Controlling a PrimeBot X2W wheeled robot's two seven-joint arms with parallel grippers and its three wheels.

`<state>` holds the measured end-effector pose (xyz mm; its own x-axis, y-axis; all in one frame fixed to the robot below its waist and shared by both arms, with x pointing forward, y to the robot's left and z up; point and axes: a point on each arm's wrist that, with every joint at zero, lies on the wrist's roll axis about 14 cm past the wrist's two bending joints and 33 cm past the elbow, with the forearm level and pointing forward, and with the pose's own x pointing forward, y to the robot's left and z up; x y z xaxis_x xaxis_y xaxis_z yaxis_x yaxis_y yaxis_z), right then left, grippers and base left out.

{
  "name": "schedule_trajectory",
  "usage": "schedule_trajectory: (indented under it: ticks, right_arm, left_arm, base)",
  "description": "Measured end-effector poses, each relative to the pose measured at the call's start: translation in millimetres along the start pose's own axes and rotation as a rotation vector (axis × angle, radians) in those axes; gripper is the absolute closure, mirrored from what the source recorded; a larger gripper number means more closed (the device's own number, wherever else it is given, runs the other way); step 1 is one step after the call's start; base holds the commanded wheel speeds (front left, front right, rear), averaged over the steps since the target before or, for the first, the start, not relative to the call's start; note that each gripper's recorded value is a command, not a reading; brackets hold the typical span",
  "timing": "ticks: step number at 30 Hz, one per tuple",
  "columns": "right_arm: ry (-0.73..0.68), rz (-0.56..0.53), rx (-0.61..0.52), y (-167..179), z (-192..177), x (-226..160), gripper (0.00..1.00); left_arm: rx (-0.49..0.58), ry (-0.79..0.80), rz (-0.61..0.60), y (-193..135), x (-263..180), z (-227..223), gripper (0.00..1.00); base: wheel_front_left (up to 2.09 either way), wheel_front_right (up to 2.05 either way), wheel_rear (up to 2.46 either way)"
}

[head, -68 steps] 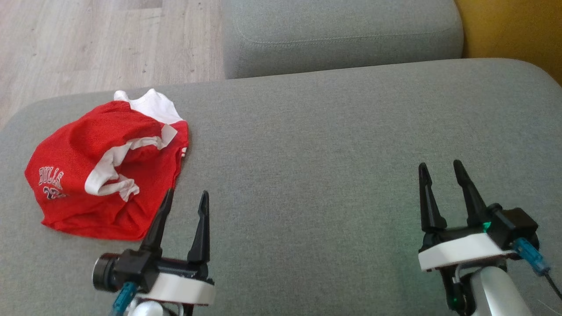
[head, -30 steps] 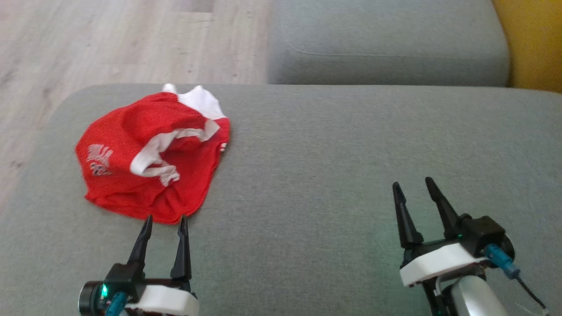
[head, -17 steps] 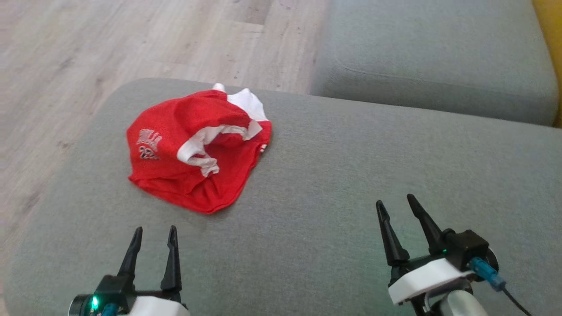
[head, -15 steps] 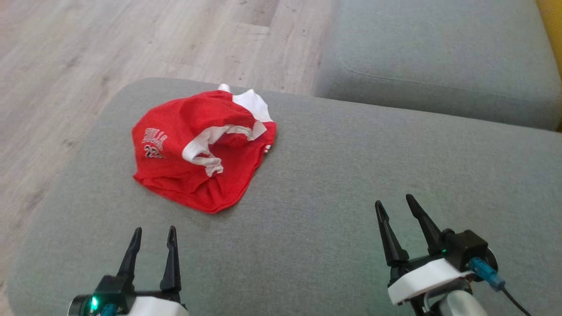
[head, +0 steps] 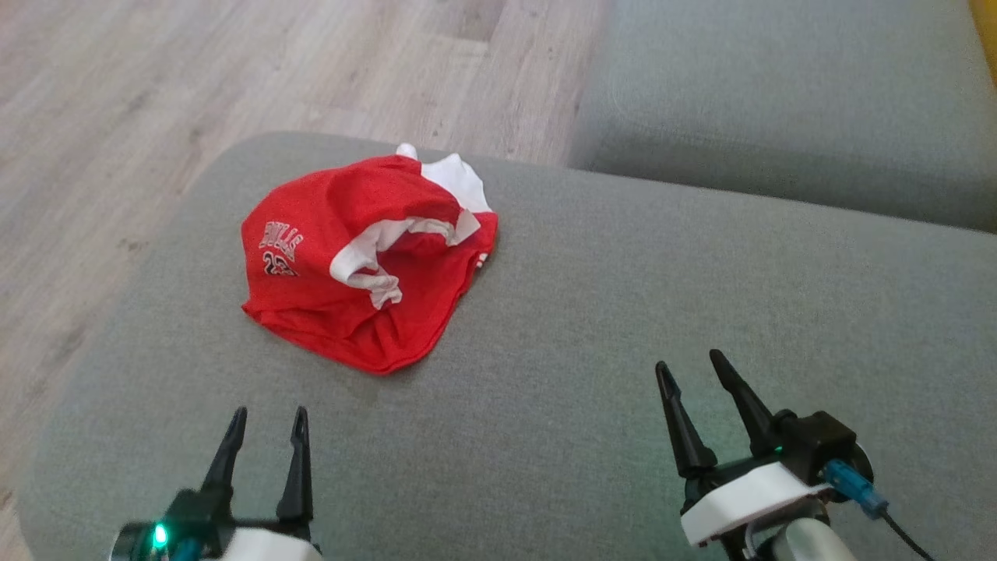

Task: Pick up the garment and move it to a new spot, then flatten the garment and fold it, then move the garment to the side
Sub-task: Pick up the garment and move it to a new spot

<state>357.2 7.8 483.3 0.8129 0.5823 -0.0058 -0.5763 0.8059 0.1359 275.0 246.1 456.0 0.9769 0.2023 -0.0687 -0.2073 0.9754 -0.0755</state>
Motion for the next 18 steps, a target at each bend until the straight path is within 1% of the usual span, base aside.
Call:
schedule_trajectory:
  ticks: [3, 5, 10, 11, 13, 14, 18]
  right_arm:
    - [0.011, -0.017, 0.011, -7, -5, 1, 0.00]
    - [0.024, -0.033, 0.015, -13, -10, 1, 0.00]
    - [0.041, -0.064, 0.022, -29, -18, 8, 0.00]
    - [0.040, -0.071, 0.021, -33, -18, 10, 0.00]
    - [0.035, -0.085, 0.024, -41, -18, 16, 0.00]
    - [0.035, -0.096, 0.027, -48, -19, 20, 0.00]
    - [0.044, -0.119, 0.035, -60, -26, 25, 0.00]
  left_arm:
    - [0.043, 0.023, -0.045, -3, 12, -2, 0.00]
    - [0.102, 0.037, -0.091, -5, 30, 1, 0.00]
    - [0.262, 0.111, -0.213, -20, 89, 18, 0.00]
    - [0.285, 0.129, -0.237, -24, 99, 21, 0.00]
    - [0.298, 0.162, -0.271, -33, 119, 27, 0.00]
    - [0.336, 0.210, -0.300, -37, 135, 27, 0.00]
    - [0.409, 0.316, -0.303, -27, 163, 22, 0.00]
  base:
    - [0.00, 0.00, 0.00]
    - [0.00, 0.00, 0.00]
    - [0.00, 0.00, 0.00]
    - [0.00, 0.00, 0.00]
    - [0.00, 0.00, 0.00]
    - [0.00, 0.00, 0.00]
    - [0.00, 0.00, 0.00]
